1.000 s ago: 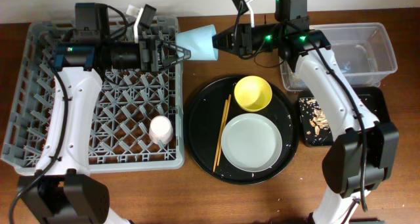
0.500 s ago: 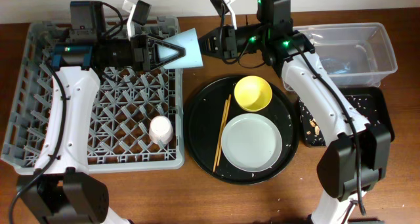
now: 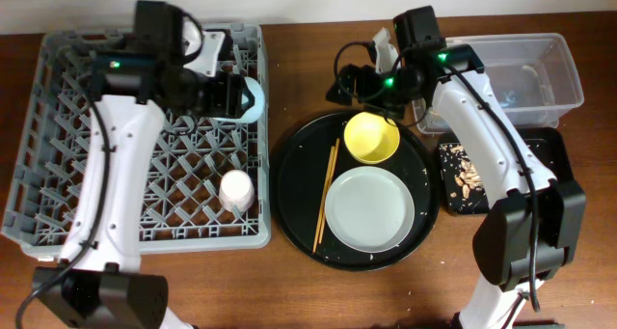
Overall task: Sort waste into correct bins and load items into the dishwasher rack
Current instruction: 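Place the blue cup in the rack with the left gripper, then retract left arm and grasp the yellow bowl with right gripper, then carry the yellow bowl with right gripper and set it in the rack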
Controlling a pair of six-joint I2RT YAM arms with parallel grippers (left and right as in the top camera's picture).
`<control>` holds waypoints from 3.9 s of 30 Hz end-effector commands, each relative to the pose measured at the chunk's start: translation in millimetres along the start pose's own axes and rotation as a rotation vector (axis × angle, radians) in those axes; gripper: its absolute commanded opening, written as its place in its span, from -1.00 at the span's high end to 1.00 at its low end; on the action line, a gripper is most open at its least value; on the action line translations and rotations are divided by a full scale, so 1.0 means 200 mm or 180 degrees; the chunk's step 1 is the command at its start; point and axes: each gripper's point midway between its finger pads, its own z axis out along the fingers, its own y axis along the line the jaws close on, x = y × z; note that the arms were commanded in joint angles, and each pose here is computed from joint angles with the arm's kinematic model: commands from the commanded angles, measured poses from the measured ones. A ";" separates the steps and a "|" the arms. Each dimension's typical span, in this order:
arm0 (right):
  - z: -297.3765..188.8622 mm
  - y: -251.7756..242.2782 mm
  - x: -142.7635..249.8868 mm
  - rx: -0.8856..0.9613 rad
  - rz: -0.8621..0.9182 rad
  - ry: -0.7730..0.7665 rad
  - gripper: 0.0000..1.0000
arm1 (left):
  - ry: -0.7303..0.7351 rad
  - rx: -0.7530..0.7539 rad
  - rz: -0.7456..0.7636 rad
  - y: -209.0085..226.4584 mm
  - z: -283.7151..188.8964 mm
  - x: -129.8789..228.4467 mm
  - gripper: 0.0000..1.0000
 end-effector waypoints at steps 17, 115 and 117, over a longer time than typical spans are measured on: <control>-0.03 -0.16 0.08 0.0604 0.0051 0.0114 -0.97 | 0.1363 -0.0948 0.0018 0.33 0.66 0.29 -0.87; 0.88 0.95 -0.45 -0.2786 -0.0241 -0.0243 0.67 | -0.0488 -0.1353 -0.1457 1.08 -0.29 -0.26 -0.99; 0.84 0.88 -0.50 -0.2782 -0.0227 -0.0259 0.70 | -0.0488 -0.1353 -0.1457 1.08 -0.29 -0.26 -0.99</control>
